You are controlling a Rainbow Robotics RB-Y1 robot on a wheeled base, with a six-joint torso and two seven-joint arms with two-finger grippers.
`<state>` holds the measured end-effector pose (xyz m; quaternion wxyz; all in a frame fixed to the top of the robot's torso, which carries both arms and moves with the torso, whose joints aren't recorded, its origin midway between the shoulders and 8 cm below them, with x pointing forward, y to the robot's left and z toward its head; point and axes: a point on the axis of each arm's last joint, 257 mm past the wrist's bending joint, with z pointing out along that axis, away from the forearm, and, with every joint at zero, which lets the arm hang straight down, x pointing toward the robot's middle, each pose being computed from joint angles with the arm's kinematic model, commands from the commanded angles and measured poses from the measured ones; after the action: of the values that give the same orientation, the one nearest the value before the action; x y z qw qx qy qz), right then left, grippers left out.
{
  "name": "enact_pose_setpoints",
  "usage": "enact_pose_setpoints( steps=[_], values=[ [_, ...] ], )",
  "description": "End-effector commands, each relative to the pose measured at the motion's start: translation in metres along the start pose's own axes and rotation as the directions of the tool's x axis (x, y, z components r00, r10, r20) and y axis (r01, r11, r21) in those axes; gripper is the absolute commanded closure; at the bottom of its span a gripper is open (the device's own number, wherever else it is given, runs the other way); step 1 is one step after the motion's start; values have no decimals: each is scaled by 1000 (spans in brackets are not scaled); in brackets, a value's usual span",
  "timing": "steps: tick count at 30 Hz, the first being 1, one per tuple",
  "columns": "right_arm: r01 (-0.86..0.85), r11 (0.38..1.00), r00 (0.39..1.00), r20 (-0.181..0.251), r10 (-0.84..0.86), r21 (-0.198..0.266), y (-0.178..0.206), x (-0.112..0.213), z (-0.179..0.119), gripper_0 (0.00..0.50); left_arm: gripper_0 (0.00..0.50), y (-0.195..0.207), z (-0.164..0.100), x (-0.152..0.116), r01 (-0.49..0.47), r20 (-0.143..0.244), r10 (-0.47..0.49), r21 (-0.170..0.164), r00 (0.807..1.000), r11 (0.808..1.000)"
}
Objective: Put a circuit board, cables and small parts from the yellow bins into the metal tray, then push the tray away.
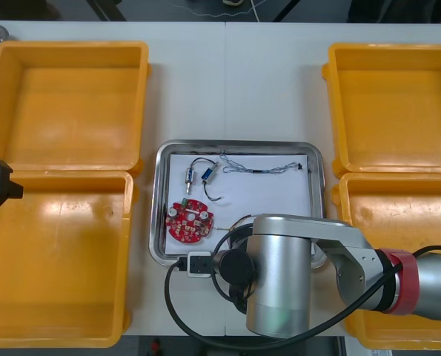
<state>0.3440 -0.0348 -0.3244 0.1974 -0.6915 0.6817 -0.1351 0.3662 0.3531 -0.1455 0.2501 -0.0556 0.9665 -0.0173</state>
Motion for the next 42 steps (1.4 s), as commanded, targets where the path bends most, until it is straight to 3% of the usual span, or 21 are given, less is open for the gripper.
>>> enact_pose_setpoints(
  steps=[1,5,22,37,42],
  values=[
    [-2,1000,1000,19,2,21,-4,-12,-5,421,0,13,-13,-3,-67,19,68,-43,997,997],
    [-4,999,1000,17,3,50,-11,-12,-5,464,0,13,-13,-3,-67,19,68,-43,997,997],
    [25,987,1000,3,-26,156,-47,-10,-12,472,0,13,-13,-3,-67,19,68,-43,997,997],
    [75,963,996,-67,-59,261,-106,-13,-14,473,0,13,-13,-3,-67,19,68,-43,997,997],
    [79,959,995,-82,-59,272,-125,-19,-17,472,0,13,-13,-3,-67,19,68,-43,997,997]
  ],
)
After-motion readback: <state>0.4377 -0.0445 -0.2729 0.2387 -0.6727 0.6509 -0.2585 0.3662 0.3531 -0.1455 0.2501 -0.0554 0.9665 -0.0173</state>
